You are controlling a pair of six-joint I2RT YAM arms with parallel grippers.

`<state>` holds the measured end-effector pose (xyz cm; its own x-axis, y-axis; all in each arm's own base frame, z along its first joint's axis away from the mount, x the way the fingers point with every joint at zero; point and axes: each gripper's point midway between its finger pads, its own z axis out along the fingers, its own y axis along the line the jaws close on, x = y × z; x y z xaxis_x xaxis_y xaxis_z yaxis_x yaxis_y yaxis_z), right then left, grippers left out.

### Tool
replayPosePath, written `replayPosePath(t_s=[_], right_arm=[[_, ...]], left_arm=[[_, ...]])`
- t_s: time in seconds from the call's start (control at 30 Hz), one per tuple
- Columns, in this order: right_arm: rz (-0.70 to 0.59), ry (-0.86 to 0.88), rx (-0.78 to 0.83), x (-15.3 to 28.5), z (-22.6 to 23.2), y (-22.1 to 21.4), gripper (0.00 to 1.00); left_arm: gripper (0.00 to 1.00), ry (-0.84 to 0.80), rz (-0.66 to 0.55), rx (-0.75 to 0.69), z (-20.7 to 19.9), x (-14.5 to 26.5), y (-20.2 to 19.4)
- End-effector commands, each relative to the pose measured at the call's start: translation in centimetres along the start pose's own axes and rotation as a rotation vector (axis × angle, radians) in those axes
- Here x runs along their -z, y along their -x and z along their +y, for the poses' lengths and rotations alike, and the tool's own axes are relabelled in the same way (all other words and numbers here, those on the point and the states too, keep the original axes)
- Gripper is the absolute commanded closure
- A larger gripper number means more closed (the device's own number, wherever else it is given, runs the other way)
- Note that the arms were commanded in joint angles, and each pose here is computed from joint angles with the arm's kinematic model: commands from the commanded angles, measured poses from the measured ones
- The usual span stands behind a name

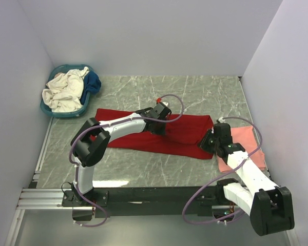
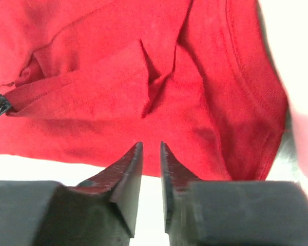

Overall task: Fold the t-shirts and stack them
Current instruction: Fold the tshirt

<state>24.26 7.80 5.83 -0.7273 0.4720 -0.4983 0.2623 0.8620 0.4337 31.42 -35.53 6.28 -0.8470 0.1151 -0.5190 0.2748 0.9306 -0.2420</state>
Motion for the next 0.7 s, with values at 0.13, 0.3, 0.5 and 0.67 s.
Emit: replayPosePath(t_s=[0.13, 0.3, 0.5, 0.67], right_arm=[[-0.061, 0.048, -0.008, 0.9, 1.2, 1.5, 0.61], [-0.086, 0.024, 0.01, 0.1, 2.7, 4.8, 0.59], [-0.096, -0.017, 0.014, -2.7, 3.5, 7.6, 0.6], [-0.032, -0.045, 0.011, -5.3, 2.9, 6.7, 0.6]], left_arm=[[0.75, -0.075, -0.063, 0.012, -0.6, 2.9, 0.8], [0.74, -0.07, -0.076, 0.01, -0.6, 3.4, 1.2], [0.72, -0.075, -0.074, 0.015, -0.4, 3.6, 0.8], [0.71, -0.071, -0.08, 0.014, -0.1, 3.9, 0.8]])
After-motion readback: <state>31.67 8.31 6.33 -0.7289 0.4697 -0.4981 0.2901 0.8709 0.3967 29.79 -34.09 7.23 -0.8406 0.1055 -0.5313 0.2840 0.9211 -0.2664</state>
